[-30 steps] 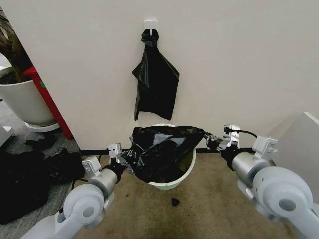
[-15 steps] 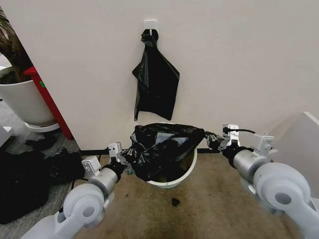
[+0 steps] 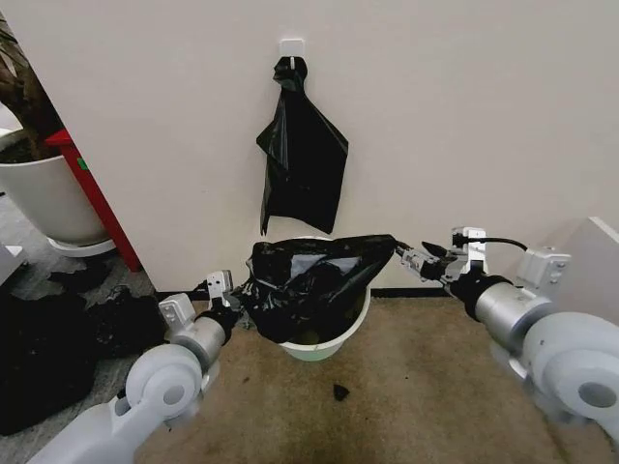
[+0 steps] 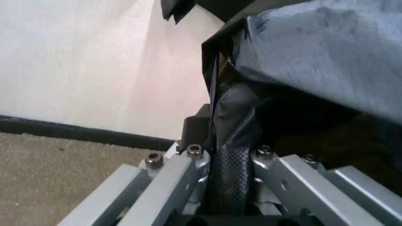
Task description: Place the garbage bag over the trash bin.
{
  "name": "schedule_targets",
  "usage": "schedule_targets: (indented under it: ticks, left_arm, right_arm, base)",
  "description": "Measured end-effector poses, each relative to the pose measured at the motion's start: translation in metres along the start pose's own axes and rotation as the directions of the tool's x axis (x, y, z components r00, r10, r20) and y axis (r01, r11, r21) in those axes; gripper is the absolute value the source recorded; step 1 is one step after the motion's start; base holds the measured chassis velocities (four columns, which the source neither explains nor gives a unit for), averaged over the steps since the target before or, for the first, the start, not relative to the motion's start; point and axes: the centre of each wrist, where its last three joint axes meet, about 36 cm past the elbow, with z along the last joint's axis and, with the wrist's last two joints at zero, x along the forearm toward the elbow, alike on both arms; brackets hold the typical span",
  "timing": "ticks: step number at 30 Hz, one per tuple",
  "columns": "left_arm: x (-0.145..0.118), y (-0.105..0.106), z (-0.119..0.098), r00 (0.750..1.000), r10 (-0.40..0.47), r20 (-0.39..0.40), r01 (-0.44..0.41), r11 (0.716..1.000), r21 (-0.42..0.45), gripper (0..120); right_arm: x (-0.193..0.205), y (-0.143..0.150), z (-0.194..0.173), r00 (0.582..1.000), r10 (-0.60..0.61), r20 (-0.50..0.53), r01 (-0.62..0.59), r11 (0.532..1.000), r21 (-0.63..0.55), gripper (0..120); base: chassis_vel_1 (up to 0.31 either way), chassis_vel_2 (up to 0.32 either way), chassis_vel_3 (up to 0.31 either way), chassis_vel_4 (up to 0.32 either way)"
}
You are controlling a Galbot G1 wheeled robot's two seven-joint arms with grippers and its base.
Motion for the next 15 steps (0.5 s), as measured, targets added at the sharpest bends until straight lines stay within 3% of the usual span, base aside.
schedule_targets:
  ticks: [5, 15]
  left_arm:
    - [0.002, 0.0, -0.002, 1.0, 0.011, 0.002, -0.011, 1.0, 0.001, 5]
    - [0.009, -0.006, -0.004, 0.999, 0.052, 0.004, -0.053, 0.999, 0.005, 5]
  right_arm:
    - [-0.008, -0.009, 0.0, 0.999, 0.034, -0.006, -0.034, 0.999, -0.005, 98]
    - [-0.033, -0.041, 0.001, 0.997, 0.061, -0.036, -0.062, 0.997, -0.035, 100]
  base:
    - [0.0, 0.0, 0.0, 0.0]
    - [0.0, 0.0, 0.0, 0.0]
